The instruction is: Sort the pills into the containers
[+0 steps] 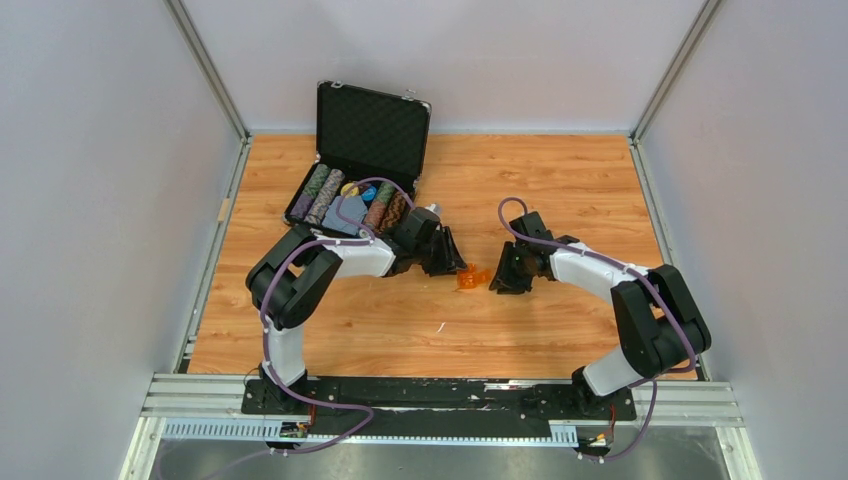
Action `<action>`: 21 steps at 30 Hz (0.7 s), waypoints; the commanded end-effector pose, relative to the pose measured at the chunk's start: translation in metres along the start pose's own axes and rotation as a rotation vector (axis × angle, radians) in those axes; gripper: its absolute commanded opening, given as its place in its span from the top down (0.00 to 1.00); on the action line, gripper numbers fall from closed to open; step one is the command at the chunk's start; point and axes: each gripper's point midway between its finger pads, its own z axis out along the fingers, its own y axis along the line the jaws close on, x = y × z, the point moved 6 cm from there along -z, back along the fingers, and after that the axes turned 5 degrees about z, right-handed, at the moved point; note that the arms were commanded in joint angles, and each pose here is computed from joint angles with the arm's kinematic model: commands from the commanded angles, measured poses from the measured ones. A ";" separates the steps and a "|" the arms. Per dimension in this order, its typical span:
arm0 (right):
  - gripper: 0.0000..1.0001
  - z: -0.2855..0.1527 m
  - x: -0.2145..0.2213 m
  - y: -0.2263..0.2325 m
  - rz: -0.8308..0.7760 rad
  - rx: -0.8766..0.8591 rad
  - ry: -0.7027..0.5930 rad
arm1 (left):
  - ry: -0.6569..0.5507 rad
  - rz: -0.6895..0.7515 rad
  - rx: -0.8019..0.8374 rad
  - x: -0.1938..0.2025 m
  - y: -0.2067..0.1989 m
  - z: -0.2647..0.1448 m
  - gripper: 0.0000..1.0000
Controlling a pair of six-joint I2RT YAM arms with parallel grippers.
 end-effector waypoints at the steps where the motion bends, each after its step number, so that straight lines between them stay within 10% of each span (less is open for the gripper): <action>1: 0.76 -0.001 -0.008 0.007 0.013 -0.038 -0.048 | 0.060 0.010 -0.152 0.019 0.033 0.008 0.57; 21: 0.55 -0.015 -0.012 0.032 -0.103 -0.234 -0.056 | 0.073 0.005 -0.152 0.023 0.035 0.007 0.59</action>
